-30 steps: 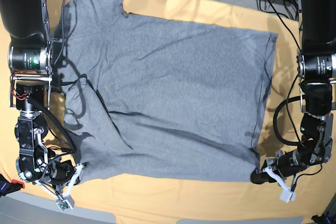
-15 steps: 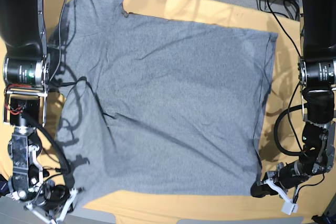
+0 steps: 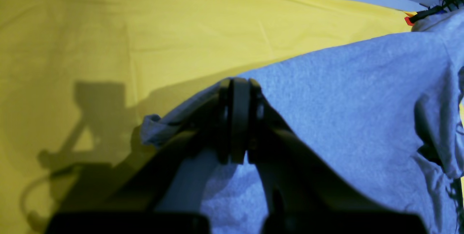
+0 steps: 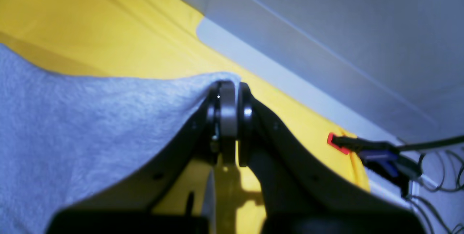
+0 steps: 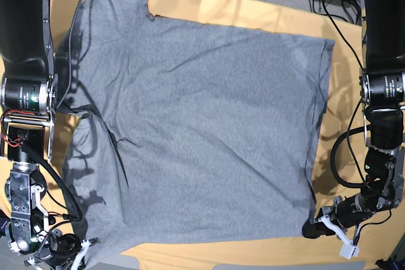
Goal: Layout the t-shirt on the table in an organized manner, then fold the t-shirt properly
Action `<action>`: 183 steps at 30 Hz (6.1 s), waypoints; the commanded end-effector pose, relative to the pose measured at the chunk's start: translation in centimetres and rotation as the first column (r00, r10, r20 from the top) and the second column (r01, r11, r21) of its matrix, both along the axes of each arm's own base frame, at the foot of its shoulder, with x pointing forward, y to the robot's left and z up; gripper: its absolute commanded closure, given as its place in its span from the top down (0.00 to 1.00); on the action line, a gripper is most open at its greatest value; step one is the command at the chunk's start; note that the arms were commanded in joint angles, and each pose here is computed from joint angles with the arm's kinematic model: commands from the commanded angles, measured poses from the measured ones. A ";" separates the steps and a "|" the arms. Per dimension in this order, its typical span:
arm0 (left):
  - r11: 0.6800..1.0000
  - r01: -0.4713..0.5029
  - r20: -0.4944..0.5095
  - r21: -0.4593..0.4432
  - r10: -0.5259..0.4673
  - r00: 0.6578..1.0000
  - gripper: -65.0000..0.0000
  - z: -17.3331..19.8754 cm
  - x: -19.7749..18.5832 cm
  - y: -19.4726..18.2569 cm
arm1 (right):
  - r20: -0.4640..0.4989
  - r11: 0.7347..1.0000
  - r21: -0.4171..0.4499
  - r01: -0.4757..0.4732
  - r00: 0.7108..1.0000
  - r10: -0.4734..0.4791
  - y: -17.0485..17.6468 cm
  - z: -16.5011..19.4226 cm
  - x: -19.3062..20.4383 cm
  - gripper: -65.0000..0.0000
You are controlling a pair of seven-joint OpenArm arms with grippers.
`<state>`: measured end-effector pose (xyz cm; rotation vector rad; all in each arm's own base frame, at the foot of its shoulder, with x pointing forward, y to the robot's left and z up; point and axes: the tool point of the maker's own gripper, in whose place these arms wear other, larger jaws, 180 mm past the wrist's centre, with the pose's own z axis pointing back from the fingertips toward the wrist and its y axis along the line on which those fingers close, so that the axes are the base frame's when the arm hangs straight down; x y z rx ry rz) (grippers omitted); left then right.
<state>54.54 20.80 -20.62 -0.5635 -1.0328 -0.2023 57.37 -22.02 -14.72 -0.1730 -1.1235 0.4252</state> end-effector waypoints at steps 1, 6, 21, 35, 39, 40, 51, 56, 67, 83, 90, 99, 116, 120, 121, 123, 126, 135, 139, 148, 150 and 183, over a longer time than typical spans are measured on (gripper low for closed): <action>1.000 -0.006 0.091 -0.025 0.008 0.996 0.00 3.8 1.1 0.3 | 0.086 1.000 0.006 0.015 0.996 -0.015 -0.6 3.4 0.6 0.00; 1.000 -0.004 0.086 -0.022 0.006 0.996 0.00 3.7 1.0 0.3 | 0.099 1.000 -0.004 0.023 0.995 -0.023 -0.8 1.9 0.5 0.06; 1.000 -0.004 0.085 -0.021 0.006 0.996 0.00 3.7 1.0 0.3 | 0.158 0.979 0.039 0.198 0.967 -0.201 -4.2 6.5 1.0 0.81; 1.000 -0.003 0.082 -0.019 0.005 0.997 0.00 3.6 1.0 0.3 | -0.298 0.987 0.111 0.114 0.952 -0.076 -1.4 -6.8 -3.9 0.81; 1.000 0.001 0.072 -0.015 0.001 0.997 0.00 3.4 0.9 0.3 | -0.397 0.975 0.116 0.192 0.908 -0.131 -2.2 -12.5 -6.5 0.80; 1.000 0.001 0.071 -0.014 0.000 0.997 0.00 3.4 0.9 0.3 | -0.412 0.970 0.127 0.208 0.901 -0.140 -2.3 -13.5 -7.1 0.80; 1.000 0.003 0.066 -0.011 -0.002 0.998 0.00 3.3 0.8 0.3 | -0.391 0.834 0.426 0.351 0.902 -0.180 -7.3 -16.5 -10.8 0.80; 1.000 0.004 0.065 -0.011 -0.003 0.998 0.00 3.3 0.8 0.2 | -0.374 0.787 0.513 0.342 0.915 -0.154 -7.1 -17.1 -11.7 0.80; 1.000 0.011 0.043 -0.002 -0.011 0.999 0.00 2.8 0.6 0.2 | -0.385 0.731 0.552 0.402 0.900 -0.205 -6.3 -19.2 -11.5 0.69; 1.000 0.013 0.041 -0.006 -0.013 0.999 0.00 2.8 0.5 0.1 | -0.352 0.688 0.652 0.320 0.931 -0.099 -3.1 -19.1 -10.9 0.69; 1.000 0.013 0.041 -0.006 -0.013 0.999 0.00 2.8 0.5 0.1 | -0.327 0.700 0.647 0.302 0.939 -0.103 -2.8 -18.8 -10.4 0.53; 1.000 0.013 0.041 -0.006 -0.013 0.999 0.00 2.8 0.5 0.1 | -0.226 0.762 0.622 0.182 0.973 -0.048 -2.9 -16.5 -9.3 0.00; 1.000 0.012 0.042 -0.006 -0.012 0.999 0.00 2.8 0.5 0.2 | -0.170 0.979 0.106 0.174 0.973 -0.155 -7.7 -12.1 -5.8 0.00; 1.000 0.012 0.043 -0.006 -0.012 0.999 0.00 2.8 0.5 0.2 | -0.158 0.975 -0.079 0.207 0.963 -0.218 -9.2 -12.1 -5.6 0.00; 1.000 0.012 0.043 -0.006 -0.012 0.999 0.00 2.8 0.5 0.2 | -0.152 0.970 -0.111 0.216 0.961 -0.232 -9.5 -12.0 -5.5 0.00; 1.000 0.011 0.046 -0.007 -0.010 0.999 0.00 2.9 0.6 0.2 | -0.141 0.961 -0.157 0.227 0.958 -0.250 -10.0 -11.7 -5.5 0.00; 1.000 0.006 0.054 -0.008 -0.006 0.999 0.00 3.1 0.7 0.4 | -0.127 0.955 -0.180 0.236 0.957 -0.260 -10.4 -11.1 -5.3 0.00; 1.000 -0.019 0.122 -0.009 0.020 0.992 0.00 5.1 1.5 0.9 | -0.066 0.976 -0.109 0.188 0.979 -0.195 -10.0 -5.9 -3.3 0.00; 0.999 -0.033 0.152 0.015 0.031 0.988 0.00 5.7 1.8 1.3 | -0.050 0.983 -0.082 0.162 0.985 -0.166 -9.3 -4.6 -2.7 0.00; 0.997 -0.059 0.208 0.050 0.048 0.977 0.00 6.6 2.4 1.8 | -0.056 0.984 -0.082 0.160 0.985 -0.165 -9.2 -4.9 -2.8 0.00; 0.997 -0.063 0.218 0.045 0.052 0.975 0.00 6.8 2.5 1.8 | -0.040 0.981 -0.076 0.177 0.983 -0.180 -9.4 -4.8 -2.7 0.12; 0.979 0.176 -0.045 -0.104 -0.181 0.982 0.00 7.3 -3.2 1.9 | -0.313 0.845 0.458 -0.277 0.839 0.445 3.2 -4.1 -9.0 0.00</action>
